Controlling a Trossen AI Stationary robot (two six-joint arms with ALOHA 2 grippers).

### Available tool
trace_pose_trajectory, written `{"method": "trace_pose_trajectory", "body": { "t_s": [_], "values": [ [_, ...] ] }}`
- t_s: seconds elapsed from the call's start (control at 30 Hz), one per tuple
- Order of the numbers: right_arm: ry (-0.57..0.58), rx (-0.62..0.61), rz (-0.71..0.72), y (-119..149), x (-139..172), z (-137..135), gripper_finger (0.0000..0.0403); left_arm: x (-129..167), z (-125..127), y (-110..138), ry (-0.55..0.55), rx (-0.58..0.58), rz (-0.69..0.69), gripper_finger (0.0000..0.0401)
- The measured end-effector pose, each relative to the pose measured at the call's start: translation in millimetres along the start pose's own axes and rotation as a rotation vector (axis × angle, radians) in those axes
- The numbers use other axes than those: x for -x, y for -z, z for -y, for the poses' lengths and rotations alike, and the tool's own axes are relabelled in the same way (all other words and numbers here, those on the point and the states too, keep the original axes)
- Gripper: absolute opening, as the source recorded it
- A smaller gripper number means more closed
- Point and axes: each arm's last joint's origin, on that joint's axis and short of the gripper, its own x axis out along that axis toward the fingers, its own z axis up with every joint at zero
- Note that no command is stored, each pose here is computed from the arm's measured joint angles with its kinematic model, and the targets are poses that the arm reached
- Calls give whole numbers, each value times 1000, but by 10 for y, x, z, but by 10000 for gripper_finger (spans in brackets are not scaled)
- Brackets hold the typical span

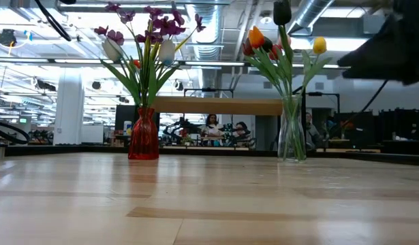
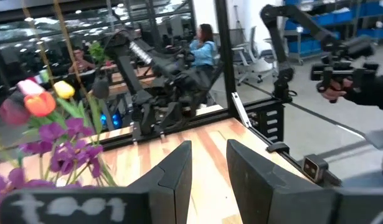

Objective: Pick and place flowers into a vace then onto a shelf
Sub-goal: Put the transparent vase filled with flowers on the shelf

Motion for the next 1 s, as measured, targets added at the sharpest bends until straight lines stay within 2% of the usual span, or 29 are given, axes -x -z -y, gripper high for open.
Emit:
{"method": "trace_pose_trajectory", "body": {
  "t_s": [0.2,0.33,0.57,1.0],
  "values": [
    [7,-26,3,201,-230,94,260,1,13,-2,44,-46,7,90],
    [48,-53,10,123,-415,120,260,0,14,-1,47,-43,7,90],
    [98,-17,-41,47,-674,225,260,0,15,5,48,-43,1,90],
    [214,-12,-56,14,-863,384,260,0,11,-2,40,-24,7,90]
  ]
}}
